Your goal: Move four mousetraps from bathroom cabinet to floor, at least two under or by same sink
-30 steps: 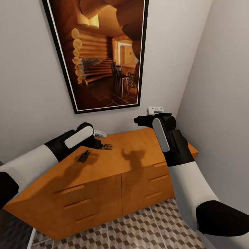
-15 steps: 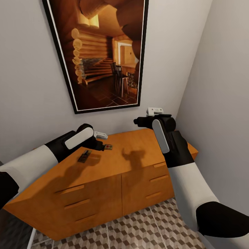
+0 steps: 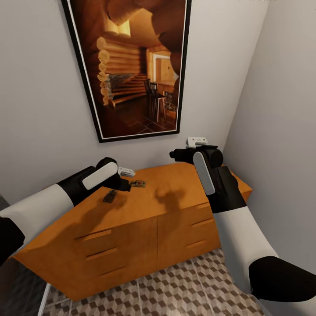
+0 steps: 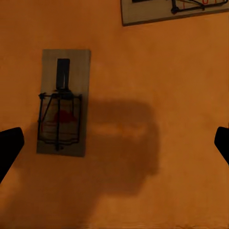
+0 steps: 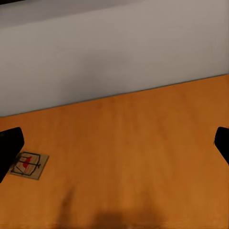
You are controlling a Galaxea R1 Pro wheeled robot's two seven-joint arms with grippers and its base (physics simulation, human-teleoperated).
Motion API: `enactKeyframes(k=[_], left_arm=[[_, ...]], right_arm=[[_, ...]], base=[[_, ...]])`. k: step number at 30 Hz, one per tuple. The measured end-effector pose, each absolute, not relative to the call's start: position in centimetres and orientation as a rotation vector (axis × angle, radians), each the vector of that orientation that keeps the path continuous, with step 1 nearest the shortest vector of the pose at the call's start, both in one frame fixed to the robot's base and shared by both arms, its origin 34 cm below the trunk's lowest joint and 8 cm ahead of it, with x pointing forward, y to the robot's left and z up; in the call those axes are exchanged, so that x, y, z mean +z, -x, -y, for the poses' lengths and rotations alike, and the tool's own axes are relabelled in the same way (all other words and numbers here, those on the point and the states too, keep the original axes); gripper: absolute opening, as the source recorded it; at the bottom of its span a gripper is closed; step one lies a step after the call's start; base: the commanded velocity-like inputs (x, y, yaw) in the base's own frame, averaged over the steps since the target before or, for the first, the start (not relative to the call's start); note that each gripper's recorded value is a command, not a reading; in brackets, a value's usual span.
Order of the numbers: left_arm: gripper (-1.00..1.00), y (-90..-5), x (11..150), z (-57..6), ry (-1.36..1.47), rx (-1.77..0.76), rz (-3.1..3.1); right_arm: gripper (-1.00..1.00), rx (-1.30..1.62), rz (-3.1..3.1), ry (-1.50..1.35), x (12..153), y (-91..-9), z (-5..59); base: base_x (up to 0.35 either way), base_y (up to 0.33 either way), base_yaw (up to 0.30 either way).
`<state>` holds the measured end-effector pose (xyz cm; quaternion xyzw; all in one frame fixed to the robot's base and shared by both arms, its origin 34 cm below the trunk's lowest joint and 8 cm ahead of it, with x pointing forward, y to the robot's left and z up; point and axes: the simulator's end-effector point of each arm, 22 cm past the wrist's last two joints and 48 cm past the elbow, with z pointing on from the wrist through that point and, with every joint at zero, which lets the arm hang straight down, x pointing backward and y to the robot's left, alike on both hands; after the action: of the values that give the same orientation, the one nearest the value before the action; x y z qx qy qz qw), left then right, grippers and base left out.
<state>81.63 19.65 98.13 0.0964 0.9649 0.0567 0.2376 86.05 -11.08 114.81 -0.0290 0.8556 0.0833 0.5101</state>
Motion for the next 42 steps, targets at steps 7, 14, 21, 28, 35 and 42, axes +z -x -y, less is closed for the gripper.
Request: enactKeyframes(k=[7,14,21,28,35,42], left_arm=[[1.00,-81.7,97.8,-19.5,-0.253,0.116,-2.653],[1.00,-81.7,97.7,-20.7,-0.234,0.115,-2.657],[1.00,-81.9,97.7,-22.0,-0.208,0.119,-2.656],[1.00,-81.9,97.7,-21.9,-0.204,0.089,-2.656],[1.00,-81.9,97.6,-21.4,-0.208,0.059,-2.655],[1.00,-82.0,97.6,-21.5,-0.205,0.054,-2.655]], right_arm=[[1.00,0.200,-2.060,0.071,114.8,-86.0,11.0],[1.00,0.199,-2.061,0.074,114.7,-86.0,11.0],[1.00,0.200,-2.062,0.075,114.7,-86.0,10.9],[1.00,0.199,-2.063,0.076,114.6,-86.0,10.9],[1.00,0.198,-2.063,0.076,114.6,-86.0,10.9],[1.00,0.198,-2.063,0.076,114.6,-86.0,10.9]], base=[[-0.064,0.042,0.000],[-0.012,0.008,0.000],[-0.003,0.002,0.000],[0.000,0.000,0.000],[0.000,0.000,0.000],[0.057,0.000,0.000]])
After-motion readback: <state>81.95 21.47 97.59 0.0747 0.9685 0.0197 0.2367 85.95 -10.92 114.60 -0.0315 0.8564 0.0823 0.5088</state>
